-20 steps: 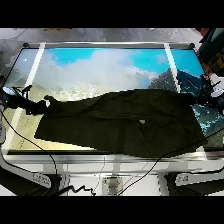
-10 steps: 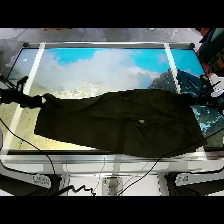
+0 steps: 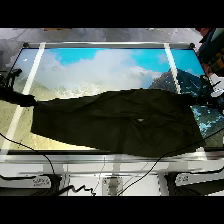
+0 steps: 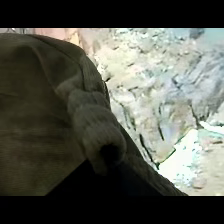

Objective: Fold the clothes and pants, and hang the long-sleeved shirts on hangers.

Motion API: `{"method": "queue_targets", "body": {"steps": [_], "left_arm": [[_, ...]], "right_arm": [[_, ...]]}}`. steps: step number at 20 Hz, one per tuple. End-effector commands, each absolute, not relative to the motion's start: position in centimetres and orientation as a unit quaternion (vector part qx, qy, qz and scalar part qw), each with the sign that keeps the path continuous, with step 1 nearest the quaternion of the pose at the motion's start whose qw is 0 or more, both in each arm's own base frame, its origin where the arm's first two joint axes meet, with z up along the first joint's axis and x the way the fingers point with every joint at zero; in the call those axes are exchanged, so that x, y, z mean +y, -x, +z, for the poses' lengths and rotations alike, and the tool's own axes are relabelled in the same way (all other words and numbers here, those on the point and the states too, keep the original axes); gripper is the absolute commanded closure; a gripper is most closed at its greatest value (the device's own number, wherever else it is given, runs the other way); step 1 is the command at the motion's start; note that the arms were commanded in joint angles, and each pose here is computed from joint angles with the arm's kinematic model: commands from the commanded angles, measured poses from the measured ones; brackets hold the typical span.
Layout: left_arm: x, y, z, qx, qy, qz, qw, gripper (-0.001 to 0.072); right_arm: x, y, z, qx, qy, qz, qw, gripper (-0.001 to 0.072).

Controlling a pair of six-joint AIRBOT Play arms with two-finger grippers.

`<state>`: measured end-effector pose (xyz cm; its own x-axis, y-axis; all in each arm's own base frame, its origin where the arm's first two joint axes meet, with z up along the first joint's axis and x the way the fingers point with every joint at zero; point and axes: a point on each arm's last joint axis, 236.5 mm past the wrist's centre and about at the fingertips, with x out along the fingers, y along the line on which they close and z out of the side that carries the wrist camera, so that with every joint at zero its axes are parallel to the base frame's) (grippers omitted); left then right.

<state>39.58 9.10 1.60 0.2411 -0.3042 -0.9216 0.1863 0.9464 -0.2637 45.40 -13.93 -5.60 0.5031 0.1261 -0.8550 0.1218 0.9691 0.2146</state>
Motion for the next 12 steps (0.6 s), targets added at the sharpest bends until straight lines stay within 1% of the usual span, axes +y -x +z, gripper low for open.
{"method": "queue_targets", "body": {"steps": [1, 3, 4, 6, 7, 8, 10, 11, 12], "left_arm": [[8.7, -39.1, -1.1, 0.610, 0.095, -0.136, 0.775, 0.0652], [7.6, -40.7, -1.6, 0.591, 0.140, -0.141, 0.782, 0.0337], [6.7, -41.3, -1.7, 0.582, 0.164, -0.152, 0.782, 0.0295], [5.9, -41.5, -2.5, 0.586, 0.179, -0.163, 0.773, 0.0296], [5.7, -41.4, -2.9, 0.591, 0.182, -0.166, 0.768, 0.0303], [5.4, -41.3, -3.2, 0.594, 0.182, -0.169, 0.765, 0.0376], [5.2, -41.6, -3.0, 0.587, 0.173, -0.180, 0.770, 0.0555], [5.2, -41.9, -2.8, 0.581, 0.166, -0.187, 0.775, 0.0611], [5.4, -42.4, -2.5, 0.574, 0.164, -0.184, 0.781, 0.0690]], "right_arm": [[-13.7, -45.3, -5.6, 0.501, -0.128, 0.003, 0.856, 0.0679], [-13.7, -45.3, -5.6, 0.501, -0.128, 0.003, 0.856, 0.0679], [-13.7, -45.3, -5.6, 0.501, -0.128, 0.003, 0.856, 0.0679], [-13.7, -45.3, -5.6, 0.502, -0.128, 0.003, 0.856, 0.0678], [-13.7, -45.2, -5.6, 0.502, -0.129, 0.003, 0.855, 0.0679], [-13.7, -45.2, -5.6, 0.503, -0.129, 0.004, 0.855, 0.0679], [-13.6, -45.2, -5.7, 0.504, -0.129, 0.004, 0.854, 0.0679], [-13.6, -45.2, -5.7, 0.504, -0.129, 0.004, 0.854, 0.0678], [-13.6, -45.2, -5.7, 0.504, -0.129, 0.004, 0.854, 0.0678]]}}
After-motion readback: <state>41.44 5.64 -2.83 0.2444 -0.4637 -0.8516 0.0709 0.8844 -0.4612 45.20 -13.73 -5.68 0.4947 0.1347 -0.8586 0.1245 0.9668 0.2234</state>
